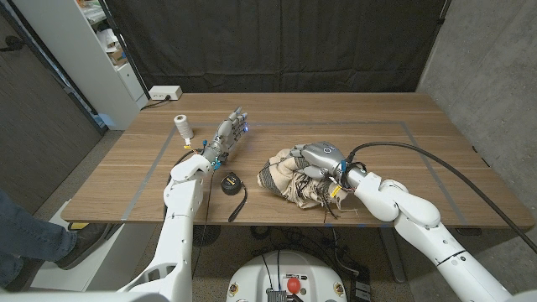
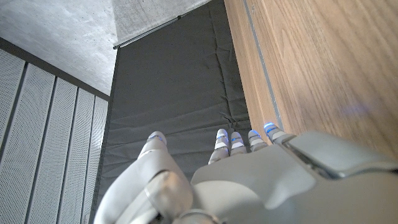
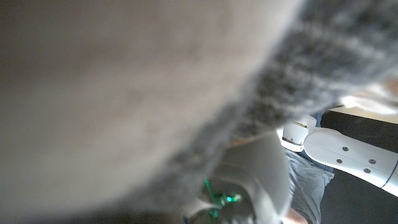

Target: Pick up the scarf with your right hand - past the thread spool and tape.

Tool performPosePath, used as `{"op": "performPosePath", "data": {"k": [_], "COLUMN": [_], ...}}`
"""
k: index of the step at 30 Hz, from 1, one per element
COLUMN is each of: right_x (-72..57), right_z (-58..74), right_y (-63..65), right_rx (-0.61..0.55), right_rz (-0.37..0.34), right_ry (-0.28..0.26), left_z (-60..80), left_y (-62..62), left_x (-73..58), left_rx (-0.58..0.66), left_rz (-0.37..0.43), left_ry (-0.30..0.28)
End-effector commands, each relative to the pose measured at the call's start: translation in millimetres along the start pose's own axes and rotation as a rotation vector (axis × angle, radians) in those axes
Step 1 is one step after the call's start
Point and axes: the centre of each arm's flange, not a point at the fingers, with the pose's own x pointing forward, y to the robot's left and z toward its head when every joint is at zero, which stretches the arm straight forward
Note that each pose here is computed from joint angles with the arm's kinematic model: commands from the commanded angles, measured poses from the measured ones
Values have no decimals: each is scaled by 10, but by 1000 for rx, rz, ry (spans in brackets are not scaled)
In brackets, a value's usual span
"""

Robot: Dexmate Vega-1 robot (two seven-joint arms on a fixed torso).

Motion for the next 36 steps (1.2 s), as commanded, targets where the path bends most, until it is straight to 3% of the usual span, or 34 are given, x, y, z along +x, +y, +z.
{"op": "performPosePath", "data": {"k": [1, 36], "right_x": [-14, -87], "right_z": [24, 64], "right_y": [-166, -575], "right_rx": [3, -64], "right_rz": [-13, -71], "right_ry": [-19, -47], "left_z": [-24, -49], "left_y": [-5, -108], "left_x": [11, -12], "left_rx": [-5, 0], "left_rz": [-2, -10], "left_ry": [8, 10]}}
